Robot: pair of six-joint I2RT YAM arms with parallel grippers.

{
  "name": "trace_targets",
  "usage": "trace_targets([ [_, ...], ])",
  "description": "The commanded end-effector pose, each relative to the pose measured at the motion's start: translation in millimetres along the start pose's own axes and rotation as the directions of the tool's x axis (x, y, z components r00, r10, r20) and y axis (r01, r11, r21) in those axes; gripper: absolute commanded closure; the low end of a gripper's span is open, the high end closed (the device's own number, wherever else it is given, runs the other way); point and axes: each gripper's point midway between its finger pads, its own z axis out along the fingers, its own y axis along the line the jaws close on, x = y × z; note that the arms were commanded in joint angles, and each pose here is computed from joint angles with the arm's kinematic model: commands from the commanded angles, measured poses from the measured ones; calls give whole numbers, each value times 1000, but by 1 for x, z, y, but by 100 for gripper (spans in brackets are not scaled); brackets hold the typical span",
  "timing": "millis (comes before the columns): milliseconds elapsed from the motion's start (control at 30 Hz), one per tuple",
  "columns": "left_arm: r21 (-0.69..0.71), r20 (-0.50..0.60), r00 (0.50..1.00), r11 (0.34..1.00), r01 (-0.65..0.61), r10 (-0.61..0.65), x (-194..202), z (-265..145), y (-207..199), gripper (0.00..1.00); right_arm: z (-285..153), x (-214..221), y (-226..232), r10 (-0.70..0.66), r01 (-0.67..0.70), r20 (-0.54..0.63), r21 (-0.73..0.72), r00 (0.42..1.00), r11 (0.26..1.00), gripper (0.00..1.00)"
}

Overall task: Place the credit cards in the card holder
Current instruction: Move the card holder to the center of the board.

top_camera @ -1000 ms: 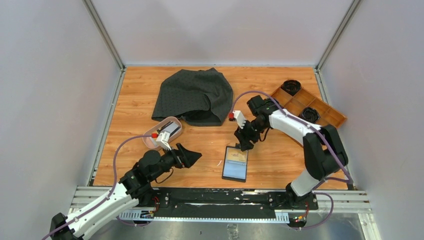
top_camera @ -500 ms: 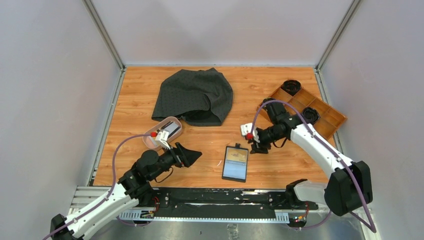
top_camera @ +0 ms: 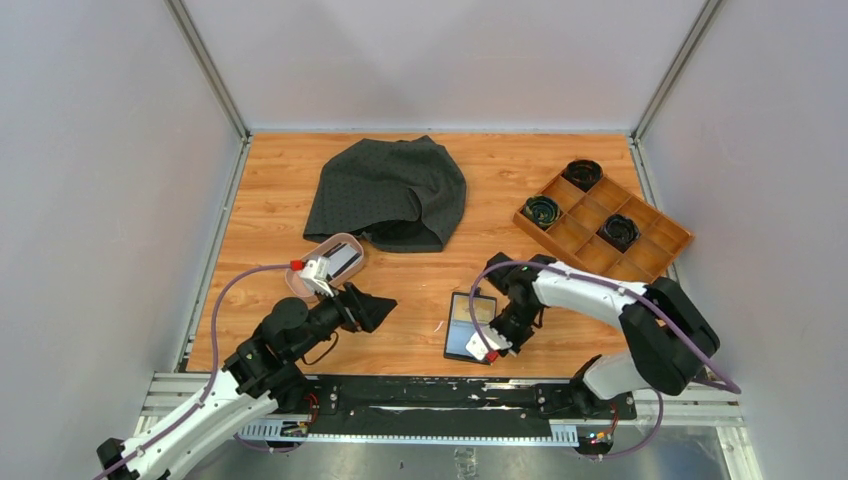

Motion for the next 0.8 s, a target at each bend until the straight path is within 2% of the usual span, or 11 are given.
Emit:
trace_targets([
  [0,-35,-4,999,999,-32,32,-2,-5,6,5,22,-1,5,-82,78,-53,-66,995,995,96],
  [233,-30,6,999,999,-36,36,-8,-7,1,5,36,-12,-31,-56,53,-125,-28,991,998,93],
  [333,-65,27,999,997,-33,35,-20,-10,-1,0,36,-16,-66,7,-1,-147,44,989,999,94],
  [500,-87,78,997,996,-15,22,-65,-16,-31,0,21,-28,-115,190,-165,-125,192,974,967,93],
  [600,-87,75,997,996,12,-5,-92,-17,-59,0,13,-39,-95,177,-165,-97,118,979,979,89],
  [700,-69,69,996,996,57,-52,-120,-16,-92,0,3,-58,-61,166,-166,1,45,986,985,85],
  [767,-26,78,993,996,86,-84,-142,-14,-120,0,-12,-68,-45,154,-159,73,55,985,986,79],
])
